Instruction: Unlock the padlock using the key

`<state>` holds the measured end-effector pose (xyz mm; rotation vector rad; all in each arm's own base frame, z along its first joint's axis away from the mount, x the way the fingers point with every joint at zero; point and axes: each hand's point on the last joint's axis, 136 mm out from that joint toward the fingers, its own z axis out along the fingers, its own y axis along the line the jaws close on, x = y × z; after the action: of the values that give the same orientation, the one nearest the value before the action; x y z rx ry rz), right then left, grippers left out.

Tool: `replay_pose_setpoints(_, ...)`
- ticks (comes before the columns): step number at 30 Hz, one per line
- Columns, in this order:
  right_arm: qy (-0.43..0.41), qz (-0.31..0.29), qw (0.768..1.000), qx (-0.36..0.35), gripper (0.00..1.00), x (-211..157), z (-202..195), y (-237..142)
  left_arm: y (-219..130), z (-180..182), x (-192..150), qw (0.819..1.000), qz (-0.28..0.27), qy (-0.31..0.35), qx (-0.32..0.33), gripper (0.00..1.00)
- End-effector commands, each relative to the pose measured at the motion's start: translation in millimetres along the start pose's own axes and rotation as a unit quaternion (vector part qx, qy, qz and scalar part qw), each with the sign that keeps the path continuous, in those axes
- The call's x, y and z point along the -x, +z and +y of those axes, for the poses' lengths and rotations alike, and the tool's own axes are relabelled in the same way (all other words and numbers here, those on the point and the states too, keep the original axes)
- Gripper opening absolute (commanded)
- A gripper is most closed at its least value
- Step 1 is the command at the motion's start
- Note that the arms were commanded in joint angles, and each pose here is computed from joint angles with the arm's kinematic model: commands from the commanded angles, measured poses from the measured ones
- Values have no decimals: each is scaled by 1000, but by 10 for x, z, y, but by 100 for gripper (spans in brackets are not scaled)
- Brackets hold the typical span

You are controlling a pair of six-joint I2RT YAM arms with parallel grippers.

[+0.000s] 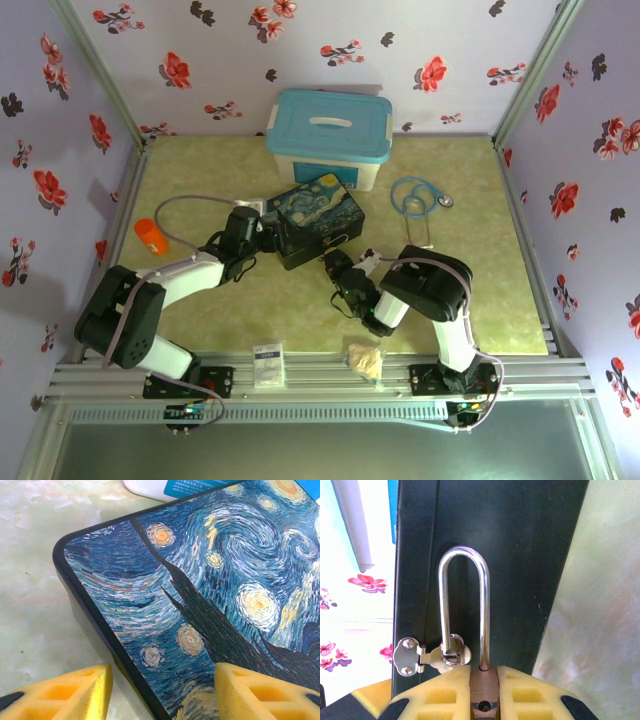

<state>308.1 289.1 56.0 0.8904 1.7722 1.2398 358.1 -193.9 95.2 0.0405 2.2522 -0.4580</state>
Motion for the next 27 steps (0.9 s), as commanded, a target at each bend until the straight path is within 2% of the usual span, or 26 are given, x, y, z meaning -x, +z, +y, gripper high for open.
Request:
replay_pose_setpoints(1, -9, -19, 1000, 21, 0, 146, 170, -16, -13, 418, -611, 992, 99, 26, 67, 55)
replay_pose_setpoints(7, -68, -3, 997, 21, 0, 163, 180, -110, -15, 432, -559, 993, 95, 21, 69, 55)
replay_pose_setpoints(12, -101, 31, 994, -36, 0, 204, -91, -263, -33, 432, -465, 994, 86, 16, 68, 55)
replay_pose_setpoints(14, -126, 63, 988, -58, 0, 143, -135, -297, -31, 437, -421, 994, 82, 13, 69, 56)
replay_pose_setpoints(17, -180, 137, 968, -108, 0, 3, -224, -346, -39, 423, -343, 995, 75, 7, 66, 56)
replay_pose_setpoints(20, -217, 167, 951, -146, 0, 24, -279, -479, -87, 357, -205, 997, 51, 5, 54, 61)
replay_pose_setpoints(24, -236, 234, 923, -192, 0, 41, -378, -627, -208, 197, -10, 999, 23, 19, 29, 73)
replay_pose_setpoints(27, -230, 283, 905, -219, 0, 62, -476, -722, -364, 32, 108, 999, 1, 32, 2, 75)
